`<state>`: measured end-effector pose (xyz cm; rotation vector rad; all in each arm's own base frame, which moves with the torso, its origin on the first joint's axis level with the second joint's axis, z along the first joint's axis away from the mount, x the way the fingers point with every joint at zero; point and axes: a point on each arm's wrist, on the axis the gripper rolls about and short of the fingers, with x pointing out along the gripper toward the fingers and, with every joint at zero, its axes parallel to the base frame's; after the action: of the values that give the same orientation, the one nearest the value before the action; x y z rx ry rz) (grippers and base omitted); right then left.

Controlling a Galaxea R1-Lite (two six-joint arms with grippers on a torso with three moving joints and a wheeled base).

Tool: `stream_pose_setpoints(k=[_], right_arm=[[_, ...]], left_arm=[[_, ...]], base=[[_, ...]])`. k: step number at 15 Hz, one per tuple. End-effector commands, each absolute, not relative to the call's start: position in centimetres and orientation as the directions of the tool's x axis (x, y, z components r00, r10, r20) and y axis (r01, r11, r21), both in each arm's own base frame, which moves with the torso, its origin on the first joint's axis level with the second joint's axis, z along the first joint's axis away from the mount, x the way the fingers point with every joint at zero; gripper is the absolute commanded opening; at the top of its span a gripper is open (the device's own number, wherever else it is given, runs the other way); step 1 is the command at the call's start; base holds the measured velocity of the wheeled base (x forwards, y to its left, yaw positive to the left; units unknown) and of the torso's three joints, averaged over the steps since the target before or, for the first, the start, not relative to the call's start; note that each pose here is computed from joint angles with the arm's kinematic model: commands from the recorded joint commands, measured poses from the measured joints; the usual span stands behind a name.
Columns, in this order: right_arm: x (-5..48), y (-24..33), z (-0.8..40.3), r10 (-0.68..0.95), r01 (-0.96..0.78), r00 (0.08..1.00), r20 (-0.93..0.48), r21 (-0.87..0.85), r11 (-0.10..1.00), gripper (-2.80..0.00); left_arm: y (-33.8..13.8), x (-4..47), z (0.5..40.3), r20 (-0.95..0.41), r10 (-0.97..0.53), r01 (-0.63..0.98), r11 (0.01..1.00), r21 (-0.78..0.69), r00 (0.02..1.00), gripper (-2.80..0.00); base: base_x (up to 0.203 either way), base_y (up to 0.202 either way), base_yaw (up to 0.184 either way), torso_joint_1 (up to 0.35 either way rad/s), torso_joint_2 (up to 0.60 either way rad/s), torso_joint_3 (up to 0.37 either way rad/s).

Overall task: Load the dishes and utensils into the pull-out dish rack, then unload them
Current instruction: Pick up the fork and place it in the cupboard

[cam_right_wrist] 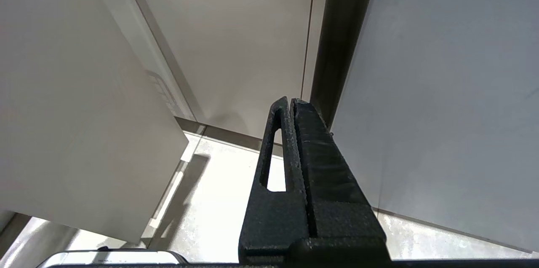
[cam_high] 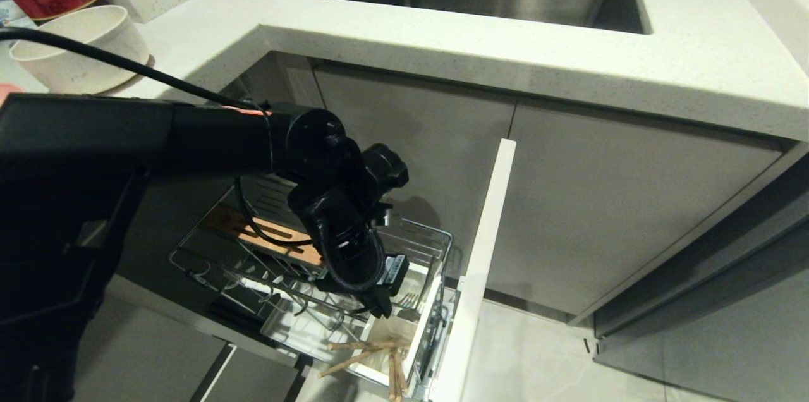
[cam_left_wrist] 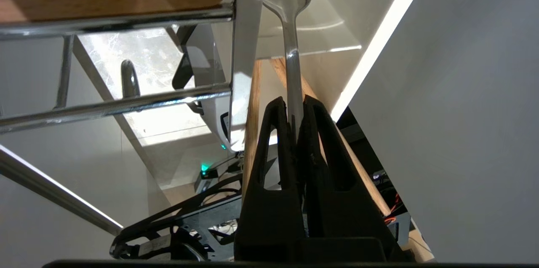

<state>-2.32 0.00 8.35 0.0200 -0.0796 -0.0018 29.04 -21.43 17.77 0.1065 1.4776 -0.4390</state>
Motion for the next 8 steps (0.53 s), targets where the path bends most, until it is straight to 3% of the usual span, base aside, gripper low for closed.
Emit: stream_pose_setpoints(k=[1, 8], right_arm=[[-2.10, 0.00, 7.63, -0.003, 0.002, 0.999, 0.053, 0.020, 1.000, -2.80], [-2.10, 0.00, 7.64, -0.003, 0.002, 0.999, 0.054, 0.020, 1.000, -2.80]], left_arm=[[-21.41, 29.33, 17.49, -0.976, -0.215, 0.340, 0.920, -0.195, 0.023, -2.80], [-21.29, 29.78, 17.35, -0.976, -0.217, 0.332, 0.923, -0.197, 0.025, -2.80]], base=[[0.000, 0.000, 0.000, 0.000, 0.00, 0.000], [0.000, 0.000, 0.000, 0.000, 0.00, 0.000]])
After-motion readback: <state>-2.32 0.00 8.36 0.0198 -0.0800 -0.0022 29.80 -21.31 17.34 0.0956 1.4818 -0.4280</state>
